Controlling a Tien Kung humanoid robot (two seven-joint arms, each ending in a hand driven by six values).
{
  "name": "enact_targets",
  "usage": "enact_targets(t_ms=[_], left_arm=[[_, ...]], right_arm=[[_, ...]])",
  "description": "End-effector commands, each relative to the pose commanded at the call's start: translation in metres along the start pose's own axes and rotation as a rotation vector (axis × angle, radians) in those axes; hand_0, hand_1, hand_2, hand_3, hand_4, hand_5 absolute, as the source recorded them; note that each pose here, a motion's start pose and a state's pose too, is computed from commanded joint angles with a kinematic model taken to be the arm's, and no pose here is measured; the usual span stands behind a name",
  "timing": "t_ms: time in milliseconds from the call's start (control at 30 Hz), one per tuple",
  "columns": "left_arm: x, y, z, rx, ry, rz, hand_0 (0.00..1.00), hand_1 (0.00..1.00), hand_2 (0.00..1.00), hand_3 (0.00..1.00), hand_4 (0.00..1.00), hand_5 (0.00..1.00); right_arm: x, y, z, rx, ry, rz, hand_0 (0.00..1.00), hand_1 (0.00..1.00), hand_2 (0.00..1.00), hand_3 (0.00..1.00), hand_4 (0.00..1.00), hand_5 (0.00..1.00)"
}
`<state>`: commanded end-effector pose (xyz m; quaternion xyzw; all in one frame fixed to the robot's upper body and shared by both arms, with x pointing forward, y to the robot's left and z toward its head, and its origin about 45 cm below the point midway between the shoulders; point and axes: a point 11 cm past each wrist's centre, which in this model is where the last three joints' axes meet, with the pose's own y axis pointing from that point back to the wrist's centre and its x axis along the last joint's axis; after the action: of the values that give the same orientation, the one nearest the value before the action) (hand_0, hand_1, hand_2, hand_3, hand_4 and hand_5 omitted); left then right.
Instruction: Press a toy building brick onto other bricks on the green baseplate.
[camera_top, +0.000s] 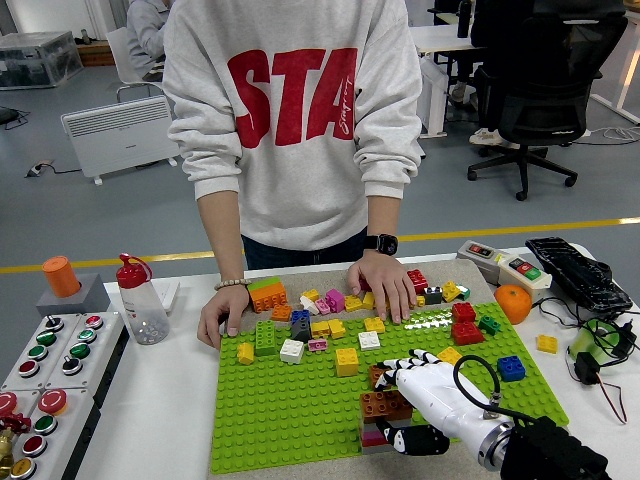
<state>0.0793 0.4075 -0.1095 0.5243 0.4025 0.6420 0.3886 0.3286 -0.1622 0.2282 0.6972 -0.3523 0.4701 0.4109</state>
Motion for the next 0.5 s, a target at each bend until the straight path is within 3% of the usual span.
enact_targets(t_ms=[500], left_arm=[[0.0002,0.0000,0.0004,-0.001,-0.001,0.001,0.658,0.680,0.702,0.575,0.295,0.998]], right_arm=[[0.0004,-0.0005,0.0014,-0.005,0.003,-0.001,0.998,0.922,0.979,0.741,0.616,0.269]])
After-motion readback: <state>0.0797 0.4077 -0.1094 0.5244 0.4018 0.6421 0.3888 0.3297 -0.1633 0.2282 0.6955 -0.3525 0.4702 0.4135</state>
